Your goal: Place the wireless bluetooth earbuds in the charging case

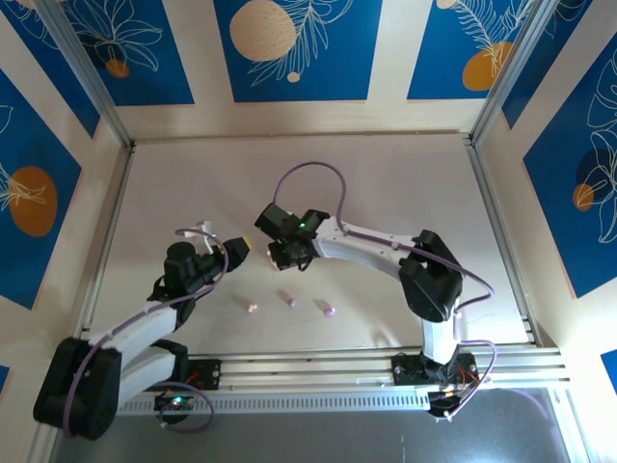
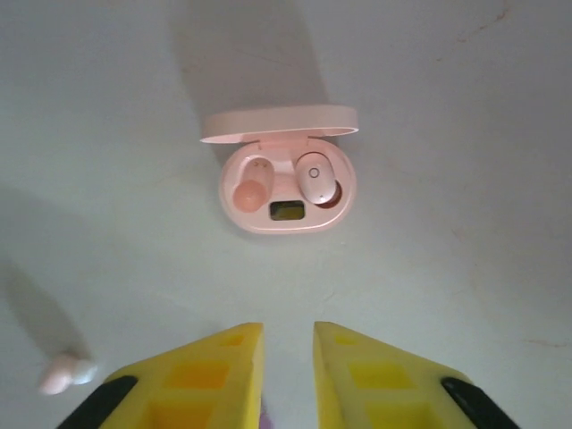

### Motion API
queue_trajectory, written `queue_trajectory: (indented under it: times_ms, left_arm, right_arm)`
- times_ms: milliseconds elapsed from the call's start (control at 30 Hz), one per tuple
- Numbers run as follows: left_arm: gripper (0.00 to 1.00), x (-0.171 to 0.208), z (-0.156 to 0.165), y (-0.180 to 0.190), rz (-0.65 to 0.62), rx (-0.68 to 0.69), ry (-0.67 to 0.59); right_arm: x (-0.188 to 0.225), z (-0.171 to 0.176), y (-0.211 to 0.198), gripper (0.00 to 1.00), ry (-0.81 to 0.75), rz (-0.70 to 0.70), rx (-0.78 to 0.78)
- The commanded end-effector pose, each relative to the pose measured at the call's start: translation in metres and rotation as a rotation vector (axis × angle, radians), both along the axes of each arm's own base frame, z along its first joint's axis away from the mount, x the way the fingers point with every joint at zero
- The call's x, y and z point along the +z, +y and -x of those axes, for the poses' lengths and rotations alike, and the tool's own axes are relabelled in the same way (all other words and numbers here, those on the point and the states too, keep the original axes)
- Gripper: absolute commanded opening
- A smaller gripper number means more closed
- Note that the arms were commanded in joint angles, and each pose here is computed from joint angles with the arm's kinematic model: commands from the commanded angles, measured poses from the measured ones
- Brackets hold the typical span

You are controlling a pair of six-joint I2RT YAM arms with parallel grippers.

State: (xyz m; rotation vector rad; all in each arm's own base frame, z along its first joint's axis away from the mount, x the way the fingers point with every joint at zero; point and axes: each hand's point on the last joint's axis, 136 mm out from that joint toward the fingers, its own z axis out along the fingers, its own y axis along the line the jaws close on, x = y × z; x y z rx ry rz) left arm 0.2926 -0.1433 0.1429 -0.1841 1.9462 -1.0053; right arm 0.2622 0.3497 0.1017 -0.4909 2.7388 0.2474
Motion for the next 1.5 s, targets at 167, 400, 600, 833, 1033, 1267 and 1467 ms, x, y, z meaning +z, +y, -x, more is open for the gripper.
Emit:
queue_trajectory:
  times_ms: [167, 400, 600, 833, 1033, 1267, 1467]
  left_arm:
    - [0.87, 0.032, 0.022, 0.036, -0.063, 0.161, -0.143]
    - [1.00, 0.034, 0.026, 0.054, -0.101, 0.246, -0.148]
    - [1.00, 0.010, 0.012, 0.051, -0.123, 0.241, -0.034]
    - [1.00, -0.018, -0.001, 0.049, -0.100, 0.224, 0.095]
    - [1.00, -0.033, -0.007, 0.058, -0.030, 0.237, 0.165]
    - [1.00, -0.042, -0.011, 0.065, 0.032, 0.248, 0.204]
    - [1.00, -0.043, -0.012, 0.067, 0.048, 0.250, 0.207]
  right_arm:
    - [0.012, 0.033, 0.029, 0.35, 0.111, -0.210, 0.030]
    - [-0.004, 0.066, 0.055, 0.39, 0.163, -0.188, 0.085]
    - [-0.019, 0.096, 0.077, 0.42, 0.206, -0.171, 0.120]
    - [-0.034, 0.120, 0.089, 0.50, 0.242, -0.157, 0.137]
    - [-0.045, 0.130, 0.100, 0.57, 0.269, -0.157, 0.148]
    - [-0.055, 0.131, 0.109, 0.57, 0.292, -0.161, 0.152]
    - [-0.064, 0.130, 0.113, 0.56, 0.308, -0.152, 0.147]
